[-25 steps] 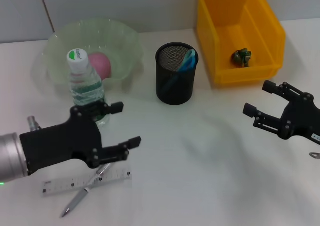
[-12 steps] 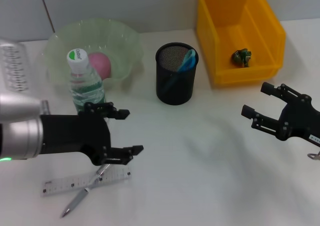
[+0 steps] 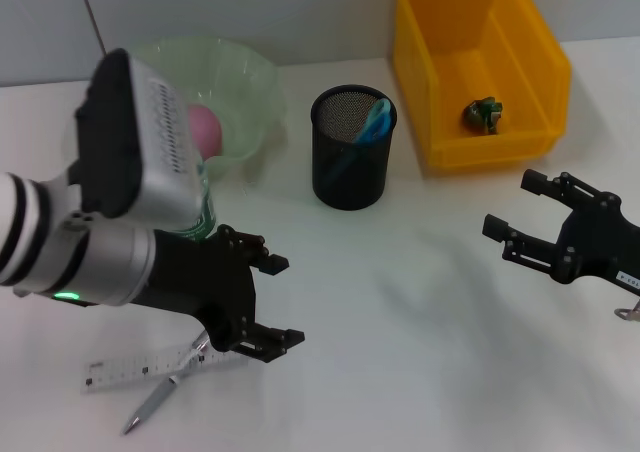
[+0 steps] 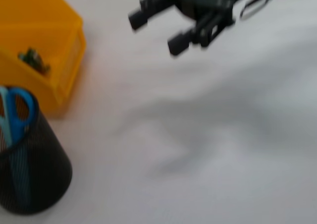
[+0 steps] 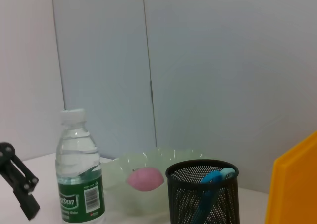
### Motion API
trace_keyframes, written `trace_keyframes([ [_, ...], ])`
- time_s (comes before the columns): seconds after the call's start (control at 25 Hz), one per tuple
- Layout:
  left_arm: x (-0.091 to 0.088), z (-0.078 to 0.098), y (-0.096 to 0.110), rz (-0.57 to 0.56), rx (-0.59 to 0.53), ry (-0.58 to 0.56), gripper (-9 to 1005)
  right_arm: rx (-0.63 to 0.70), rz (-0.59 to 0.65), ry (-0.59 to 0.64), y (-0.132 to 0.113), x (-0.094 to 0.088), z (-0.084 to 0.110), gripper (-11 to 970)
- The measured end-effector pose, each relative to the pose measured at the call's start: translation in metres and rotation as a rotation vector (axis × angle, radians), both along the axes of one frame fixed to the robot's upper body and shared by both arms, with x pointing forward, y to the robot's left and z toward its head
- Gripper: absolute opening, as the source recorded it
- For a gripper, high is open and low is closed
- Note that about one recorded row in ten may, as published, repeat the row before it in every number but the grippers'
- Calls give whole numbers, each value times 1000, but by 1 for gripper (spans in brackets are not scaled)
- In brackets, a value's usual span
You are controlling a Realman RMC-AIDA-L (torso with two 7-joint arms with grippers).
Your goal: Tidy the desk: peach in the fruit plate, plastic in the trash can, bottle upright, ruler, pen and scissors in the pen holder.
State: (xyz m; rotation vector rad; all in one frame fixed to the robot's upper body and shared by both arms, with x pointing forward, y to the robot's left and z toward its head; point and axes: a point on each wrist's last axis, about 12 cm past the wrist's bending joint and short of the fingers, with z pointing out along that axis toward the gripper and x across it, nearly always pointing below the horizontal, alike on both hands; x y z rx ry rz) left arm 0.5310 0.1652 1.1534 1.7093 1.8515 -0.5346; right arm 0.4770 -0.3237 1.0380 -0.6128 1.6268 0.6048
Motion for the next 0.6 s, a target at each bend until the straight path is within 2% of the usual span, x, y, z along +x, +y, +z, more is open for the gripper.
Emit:
trace_keyframes([
  [0.32, 9, -8, -14, -19, 128, 29, 796, 1, -3, 3, 1, -1, -1, 821],
  [0.6, 11, -16, -17, -11, 209, 45, 796, 2, -5, 8, 1, -2, -2, 820],
])
